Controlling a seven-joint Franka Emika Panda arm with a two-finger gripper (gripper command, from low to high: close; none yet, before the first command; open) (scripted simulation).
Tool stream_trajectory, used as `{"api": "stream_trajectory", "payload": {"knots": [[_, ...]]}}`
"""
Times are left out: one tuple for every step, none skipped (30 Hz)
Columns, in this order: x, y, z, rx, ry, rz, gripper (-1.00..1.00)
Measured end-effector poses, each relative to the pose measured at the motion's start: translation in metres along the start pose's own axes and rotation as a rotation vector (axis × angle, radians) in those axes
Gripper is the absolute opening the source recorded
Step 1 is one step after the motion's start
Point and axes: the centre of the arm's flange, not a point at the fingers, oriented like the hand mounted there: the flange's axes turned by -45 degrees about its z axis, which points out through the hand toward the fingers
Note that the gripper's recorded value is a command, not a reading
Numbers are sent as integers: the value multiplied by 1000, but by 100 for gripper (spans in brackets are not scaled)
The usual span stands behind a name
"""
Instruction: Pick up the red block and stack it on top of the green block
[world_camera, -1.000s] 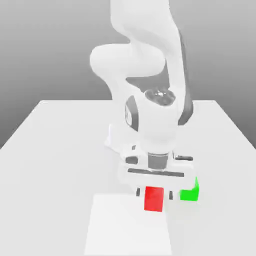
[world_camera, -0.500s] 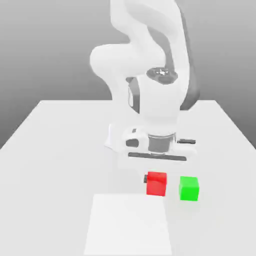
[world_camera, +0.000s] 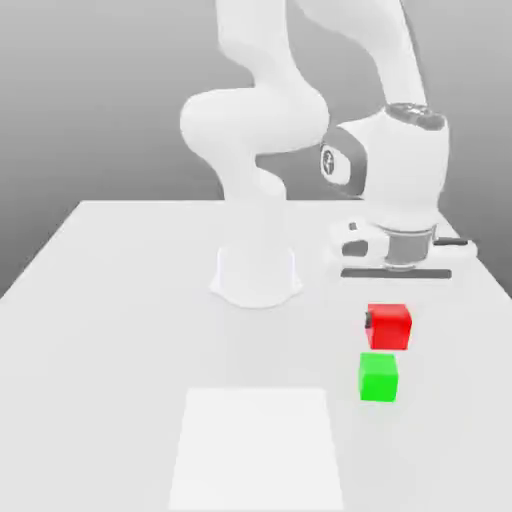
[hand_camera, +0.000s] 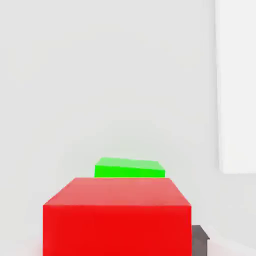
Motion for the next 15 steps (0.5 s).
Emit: {"api": "stream_trajectory", "payload": {"knots": [[-1, 0, 9, 1, 0, -1, -100], [-1, 1, 16, 1, 0, 1, 100], [0, 3, 16, 1, 0, 8, 100], [2, 5, 16, 1, 0, 15, 100], [2, 5, 16, 1, 0, 17, 100], [2, 6, 16, 1, 0, 18, 100], [2, 6, 16, 1, 0, 18, 100], [0, 3, 20, 1, -1, 7, 100], [-2, 0, 17, 1, -1, -3, 100], [-3, -2, 12, 1, -1, -9, 100], [-2, -3, 4, 0, -1, -10, 100], [-1, -2, -4, 0, 0, -7, 100], [-1, -1, -12, -1, 0, -5, 100], [-1, -1, -21, -1, -1, -4, 100], [-1, 0, -29, 0, 0, -3, 100]]}}
